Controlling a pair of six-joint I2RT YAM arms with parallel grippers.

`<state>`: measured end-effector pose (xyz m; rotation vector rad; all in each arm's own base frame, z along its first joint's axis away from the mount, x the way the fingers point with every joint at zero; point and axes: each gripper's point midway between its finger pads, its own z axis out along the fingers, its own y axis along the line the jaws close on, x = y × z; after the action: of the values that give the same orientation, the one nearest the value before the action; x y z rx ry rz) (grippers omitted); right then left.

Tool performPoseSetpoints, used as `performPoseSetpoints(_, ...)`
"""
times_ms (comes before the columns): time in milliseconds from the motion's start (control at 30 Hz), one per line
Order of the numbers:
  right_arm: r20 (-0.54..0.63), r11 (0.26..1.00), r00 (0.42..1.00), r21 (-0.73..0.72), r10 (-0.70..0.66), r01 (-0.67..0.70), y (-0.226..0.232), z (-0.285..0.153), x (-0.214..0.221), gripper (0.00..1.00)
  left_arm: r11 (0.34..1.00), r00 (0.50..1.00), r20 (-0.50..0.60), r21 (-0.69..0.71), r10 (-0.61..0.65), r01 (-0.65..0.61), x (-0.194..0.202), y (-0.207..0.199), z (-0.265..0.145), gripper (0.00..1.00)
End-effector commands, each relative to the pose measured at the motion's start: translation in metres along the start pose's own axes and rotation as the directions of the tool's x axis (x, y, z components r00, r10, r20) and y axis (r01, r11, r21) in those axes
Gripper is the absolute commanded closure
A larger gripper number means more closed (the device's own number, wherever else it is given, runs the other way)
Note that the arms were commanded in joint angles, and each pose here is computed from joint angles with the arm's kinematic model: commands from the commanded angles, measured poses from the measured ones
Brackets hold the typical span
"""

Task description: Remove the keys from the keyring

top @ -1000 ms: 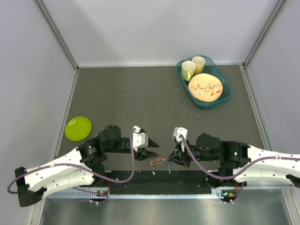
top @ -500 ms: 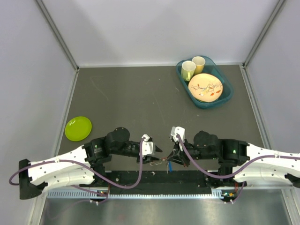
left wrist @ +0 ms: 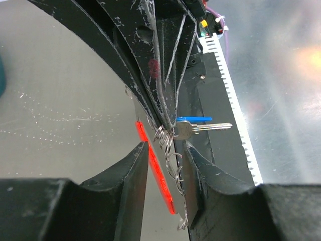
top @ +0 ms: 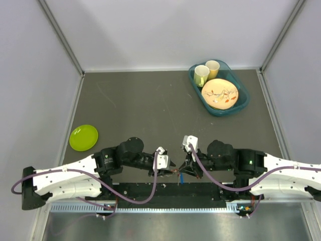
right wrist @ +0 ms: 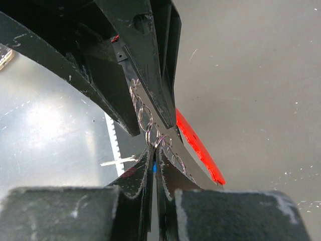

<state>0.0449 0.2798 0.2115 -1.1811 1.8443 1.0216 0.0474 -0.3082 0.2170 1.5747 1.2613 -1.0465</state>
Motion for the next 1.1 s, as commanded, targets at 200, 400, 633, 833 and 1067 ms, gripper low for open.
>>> performPoseSetpoints(200,0.108,1.0,0.994,0.01,0.002,-0.003,0.001,-0.008,-0.038,1.0,0.999,0.998,0.031,0.008,0.047,-0.047,-0.018,0.002,0.005,0.64)
performPoseSetpoints(400,0.107,1.0,0.994,0.011,0.006,-0.007,0.0,-0.008,-0.037,1.0,0.999,0.999,0.018,-0.001,0.051,-0.051,-0.015,0.004,0.007,0.83)
performPoseSetpoints(633,0.121,0.998,0.991,0.039,0.048,-0.053,-0.007,-0.011,-0.027,1.0,0.99,0.997,0.053,-0.133,0.047,-0.04,-0.023,0.023,-0.003,1.0)
performPoseSetpoints(833,0.136,0.993,0.986,0.052,0.096,-0.104,-0.013,-0.008,-0.016,1.0,0.964,0.979,0.204,-0.265,0.03,0.026,-0.045,0.037,-0.022,1.0)
performPoseSetpoints(1067,0.17,0.988,0.978,0.07,0.121,-0.135,-0.019,-0.001,-0.011,1.0,0.959,0.959,0.283,-0.276,0.014,0.068,-0.056,0.037,-0.027,1.0)
